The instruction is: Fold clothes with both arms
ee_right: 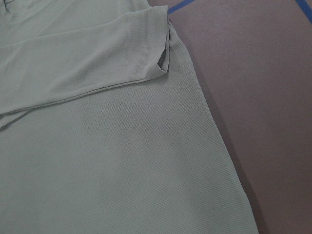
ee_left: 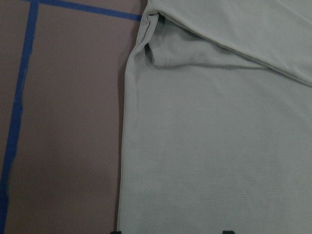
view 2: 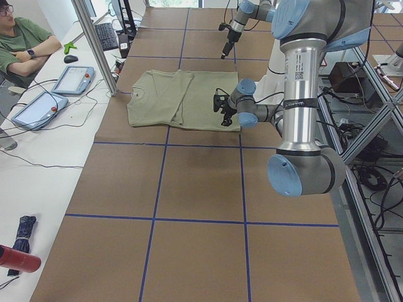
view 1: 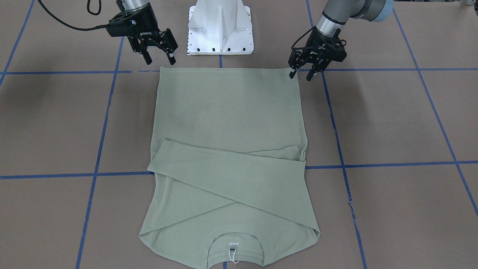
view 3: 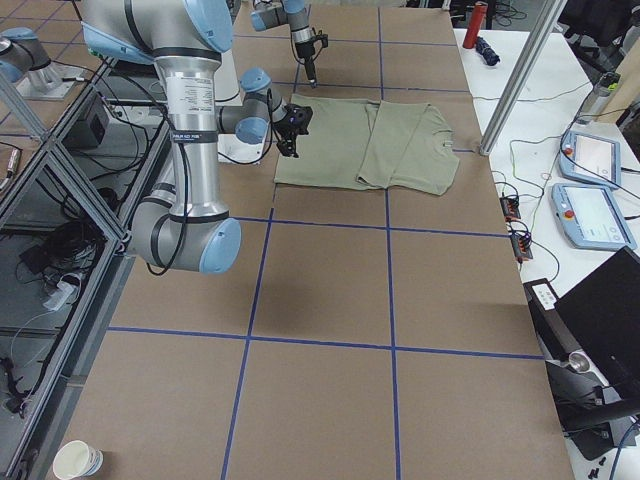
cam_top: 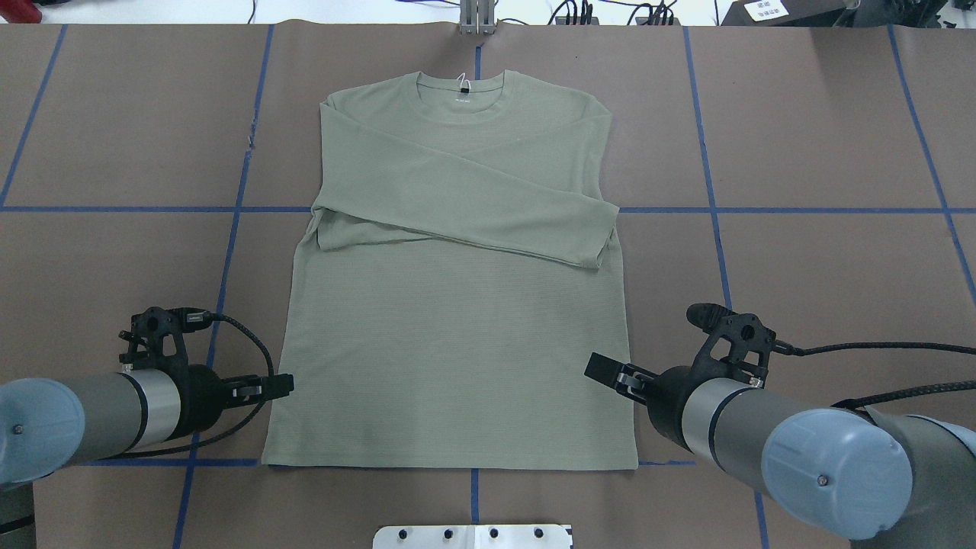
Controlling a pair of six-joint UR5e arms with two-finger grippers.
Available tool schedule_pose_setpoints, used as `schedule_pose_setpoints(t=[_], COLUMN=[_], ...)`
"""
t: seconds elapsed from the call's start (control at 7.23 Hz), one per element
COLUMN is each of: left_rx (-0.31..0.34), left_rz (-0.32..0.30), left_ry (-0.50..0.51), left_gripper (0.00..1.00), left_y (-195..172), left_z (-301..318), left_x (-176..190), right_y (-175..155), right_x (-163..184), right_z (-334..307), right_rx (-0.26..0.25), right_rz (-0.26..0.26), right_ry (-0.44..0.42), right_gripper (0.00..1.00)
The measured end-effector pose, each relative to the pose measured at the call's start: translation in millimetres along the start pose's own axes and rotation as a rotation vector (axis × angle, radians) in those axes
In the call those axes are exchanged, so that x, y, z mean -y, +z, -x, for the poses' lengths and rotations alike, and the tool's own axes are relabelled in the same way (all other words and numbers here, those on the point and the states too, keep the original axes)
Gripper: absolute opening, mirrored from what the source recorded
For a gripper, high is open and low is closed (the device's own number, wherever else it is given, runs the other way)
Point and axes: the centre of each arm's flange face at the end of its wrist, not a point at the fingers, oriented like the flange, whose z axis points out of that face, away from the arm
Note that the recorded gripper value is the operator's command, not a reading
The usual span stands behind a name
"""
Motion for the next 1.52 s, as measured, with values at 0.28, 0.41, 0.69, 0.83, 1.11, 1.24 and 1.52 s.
schedule_pose_setpoints(t=[0.28, 0.41, 0.69, 0.83, 1.11, 1.24, 1.52], left_rx=[0.016, 0.019, 0.028, 0.031, 0.031, 0.031, 0.041], left_rz=[0.042, 0.062, 0.077, 0.077, 0.07, 0.069, 0.069], left_ry=[0.011, 0.013, -0.01, -0.035, -0.069, -0.073, -0.073], left_gripper=[0.73, 0.68, 0.66, 0.66, 0.65, 0.65, 0.65], left_y=[8, 11, 15, 16, 18, 19, 23], left_z=[3, 3, 5, 5, 3, 3, 6], left_x=[-29, -41, -50, -54, -64, -66, -69], right_y=[0, 0, 1, 1, 1, 0, 1], right_x=[0, 0, 0, -1, -1, -2, -2], right_z=[0, 0, 0, 1, 2, 3, 4], right_rx=[0.001, 0.001, 0.004, 0.004, 0.008, 0.011, 0.012], right_rz=[-0.005, -0.008, -0.01, -0.01, -0.007, -0.005, -0.005], right_ry=[0.0, 0.0, 0.0, -0.001, -0.002, -0.002, -0.003], right_gripper=[1.0, 1.0, 1.0, 1.0, 1.0, 1.0, 1.0])
